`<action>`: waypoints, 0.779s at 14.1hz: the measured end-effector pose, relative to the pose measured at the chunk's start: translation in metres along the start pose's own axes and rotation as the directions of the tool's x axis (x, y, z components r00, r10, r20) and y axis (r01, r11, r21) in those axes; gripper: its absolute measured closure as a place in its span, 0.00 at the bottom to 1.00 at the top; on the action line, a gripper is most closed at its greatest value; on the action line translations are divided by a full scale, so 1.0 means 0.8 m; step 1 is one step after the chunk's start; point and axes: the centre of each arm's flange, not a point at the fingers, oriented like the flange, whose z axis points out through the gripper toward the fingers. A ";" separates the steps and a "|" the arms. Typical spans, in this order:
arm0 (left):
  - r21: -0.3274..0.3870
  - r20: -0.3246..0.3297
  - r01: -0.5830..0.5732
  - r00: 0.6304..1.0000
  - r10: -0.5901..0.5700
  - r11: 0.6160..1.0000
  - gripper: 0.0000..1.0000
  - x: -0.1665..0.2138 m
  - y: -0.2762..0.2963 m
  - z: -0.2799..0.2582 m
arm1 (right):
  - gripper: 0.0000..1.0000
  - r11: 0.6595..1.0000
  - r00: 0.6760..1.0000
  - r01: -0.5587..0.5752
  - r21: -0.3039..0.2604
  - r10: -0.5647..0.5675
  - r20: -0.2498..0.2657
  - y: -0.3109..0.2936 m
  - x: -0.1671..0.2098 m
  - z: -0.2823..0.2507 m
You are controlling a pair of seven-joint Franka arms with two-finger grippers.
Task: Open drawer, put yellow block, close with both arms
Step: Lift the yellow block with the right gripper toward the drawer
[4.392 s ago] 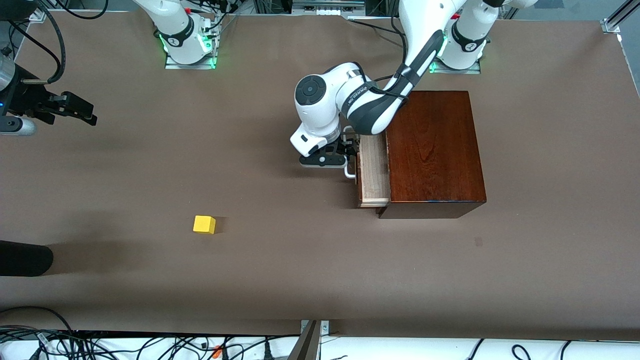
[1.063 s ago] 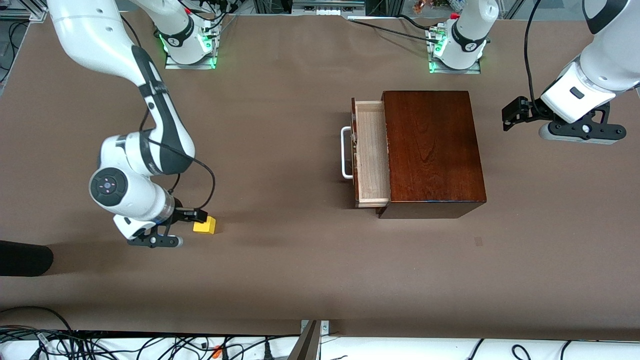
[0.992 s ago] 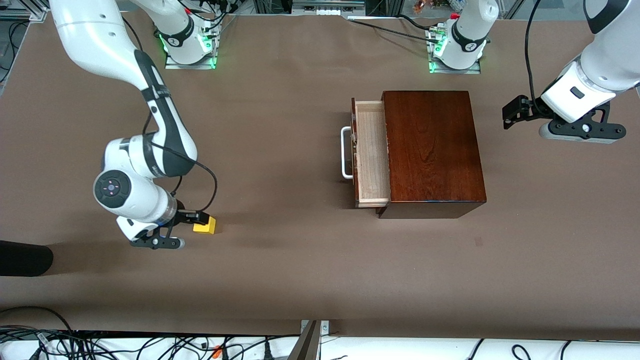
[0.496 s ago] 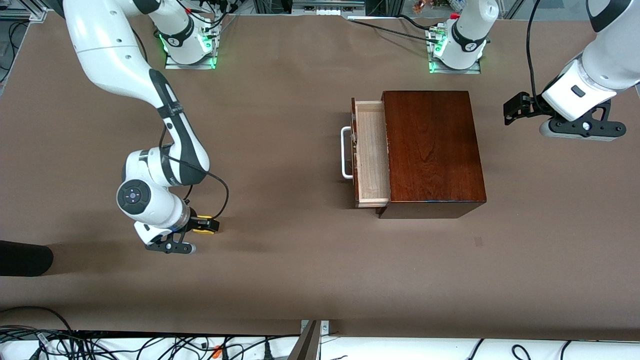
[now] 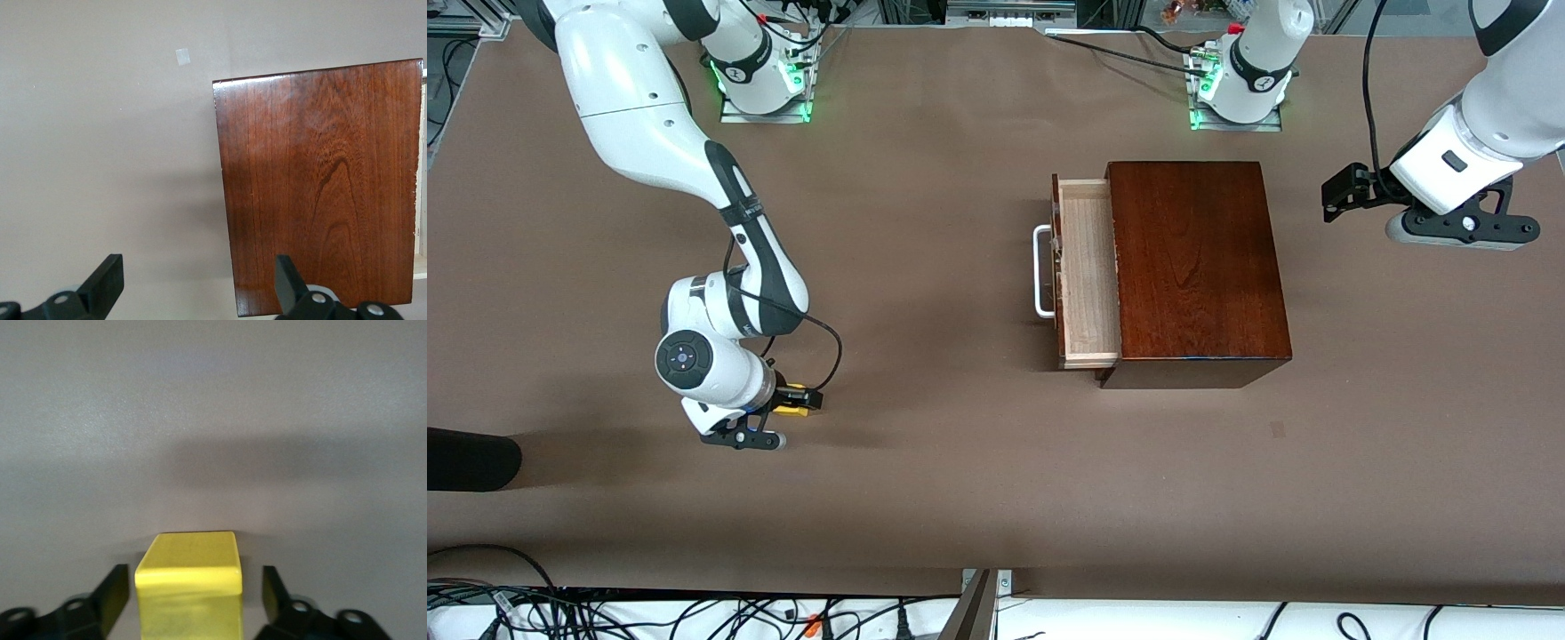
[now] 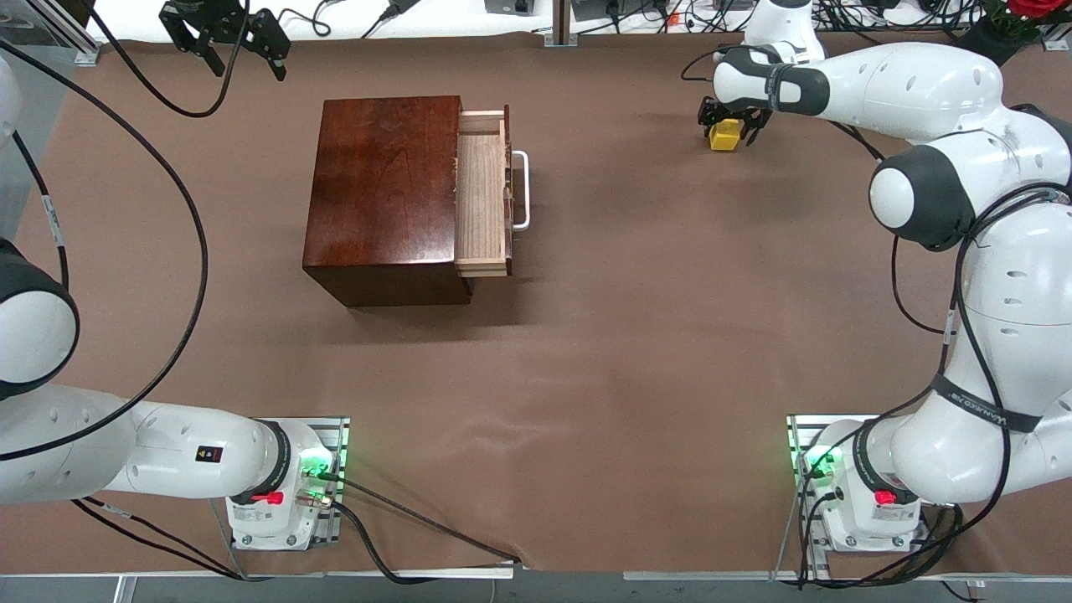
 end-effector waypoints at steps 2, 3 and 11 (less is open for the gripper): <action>0.000 0.000 -0.001 1.000 0.001 1.000 0.00 0.000 0.000 0.000 | 0.44 1.000 1.000 0.001 0.001 -0.001 -0.002 -0.001 0.000 -0.002; 0.000 0.000 -0.001 1.000 0.001 1.000 0.00 0.000 0.001 0.000 | 0.44 1.000 1.000 0.002 0.003 -0.002 -0.008 -0.002 0.002 -0.009; 0.000 0.001 -0.001 1.000 0.001 1.000 0.00 0.000 0.001 0.000 | 0.44 1.000 0.995 0.011 -0.018 -0.010 0.097 0.016 -0.052 -0.295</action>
